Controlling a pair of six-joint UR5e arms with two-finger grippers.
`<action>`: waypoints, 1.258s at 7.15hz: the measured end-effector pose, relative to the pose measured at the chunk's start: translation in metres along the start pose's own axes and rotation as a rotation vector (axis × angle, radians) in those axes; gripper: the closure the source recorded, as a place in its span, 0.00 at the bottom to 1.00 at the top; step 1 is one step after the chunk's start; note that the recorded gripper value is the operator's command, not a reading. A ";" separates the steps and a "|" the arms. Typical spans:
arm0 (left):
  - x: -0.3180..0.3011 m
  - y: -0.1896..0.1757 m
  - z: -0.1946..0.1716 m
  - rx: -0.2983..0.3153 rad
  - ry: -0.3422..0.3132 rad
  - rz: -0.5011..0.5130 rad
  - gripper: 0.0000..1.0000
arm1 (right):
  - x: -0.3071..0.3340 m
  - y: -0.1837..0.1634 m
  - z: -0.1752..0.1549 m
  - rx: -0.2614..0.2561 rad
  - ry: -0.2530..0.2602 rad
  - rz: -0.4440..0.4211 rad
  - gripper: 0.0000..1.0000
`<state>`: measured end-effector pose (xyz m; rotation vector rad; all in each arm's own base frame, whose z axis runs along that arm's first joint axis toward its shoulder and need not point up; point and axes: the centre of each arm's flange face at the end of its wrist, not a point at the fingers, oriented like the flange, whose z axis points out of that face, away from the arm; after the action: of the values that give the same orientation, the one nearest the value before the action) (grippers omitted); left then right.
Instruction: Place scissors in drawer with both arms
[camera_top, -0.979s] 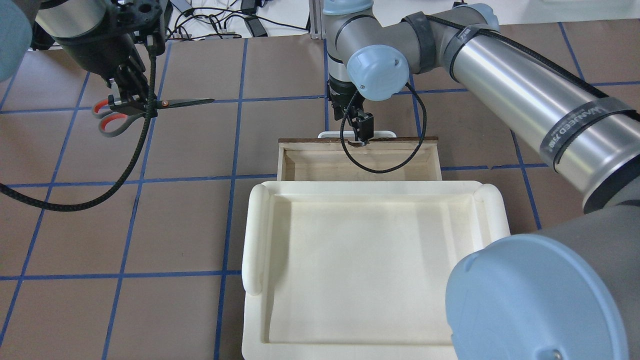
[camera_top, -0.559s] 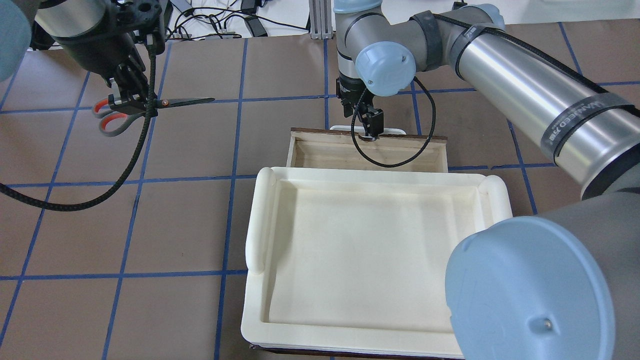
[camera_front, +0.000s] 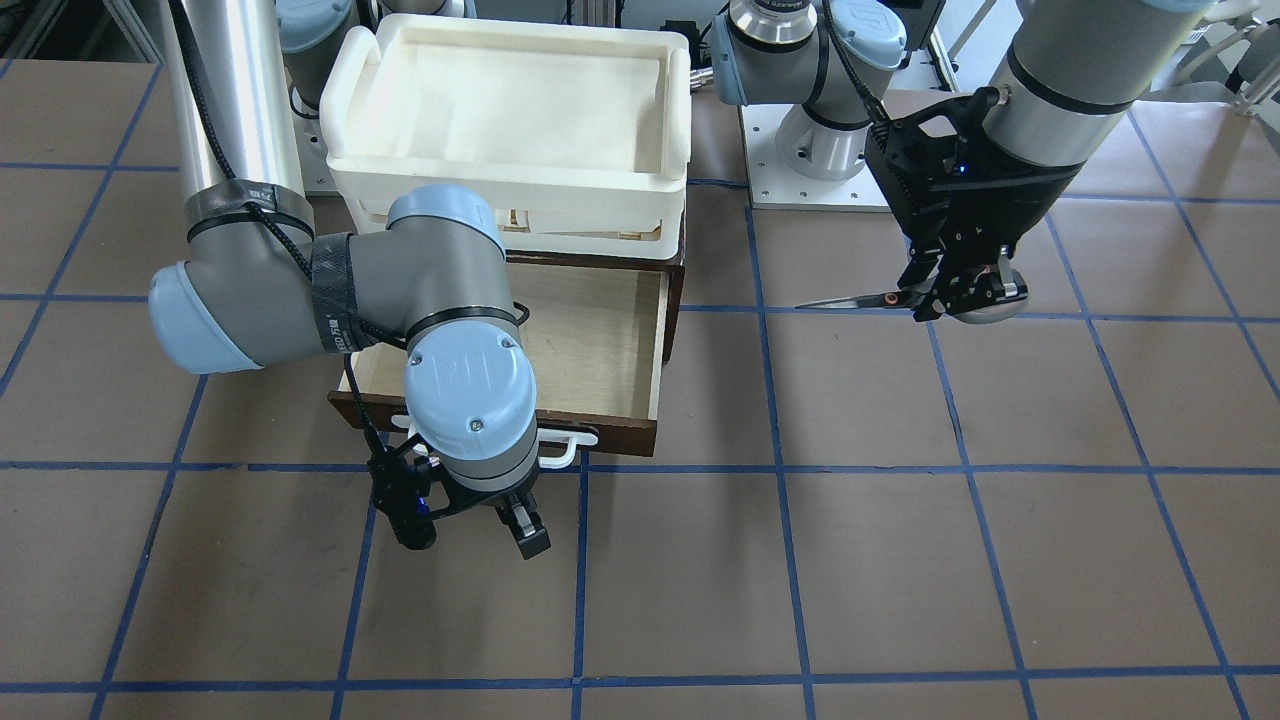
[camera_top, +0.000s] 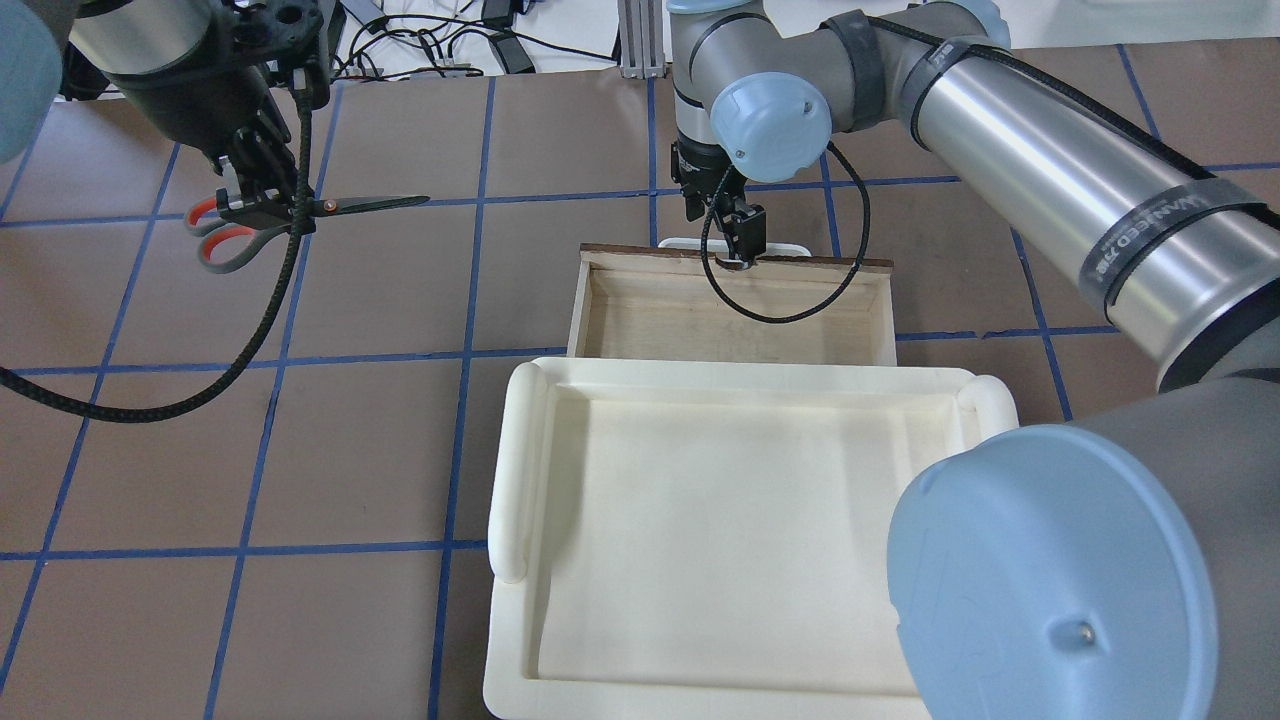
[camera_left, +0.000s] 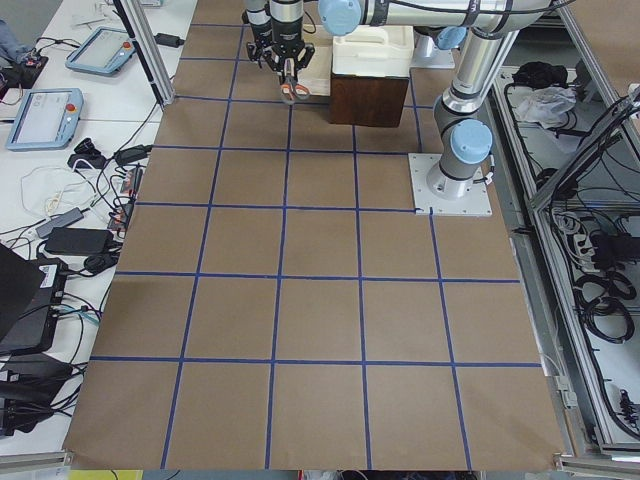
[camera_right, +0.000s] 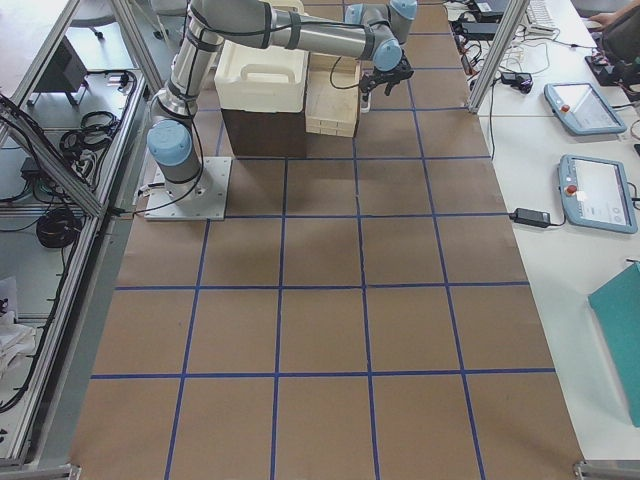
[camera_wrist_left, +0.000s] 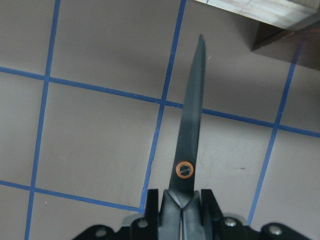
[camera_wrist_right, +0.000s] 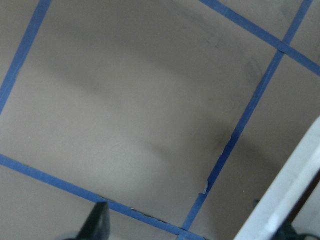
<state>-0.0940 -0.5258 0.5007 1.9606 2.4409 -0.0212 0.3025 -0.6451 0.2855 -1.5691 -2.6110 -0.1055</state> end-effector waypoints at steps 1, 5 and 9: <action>0.000 0.000 0.000 0.000 0.001 -0.001 0.94 | -0.001 0.000 -0.001 0.000 -0.003 0.000 0.00; -0.001 0.001 0.001 -0.002 0.001 -0.007 0.96 | -0.010 -0.002 -0.004 0.000 -0.017 0.000 0.00; 0.001 0.001 -0.001 -0.011 -0.002 -0.010 0.96 | -0.017 -0.003 -0.001 -0.002 -0.019 0.000 0.00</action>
<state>-0.0933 -0.5250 0.5014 1.9430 2.4448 -0.0102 0.3074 -0.6614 0.2847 -1.5787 -2.6260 -0.0930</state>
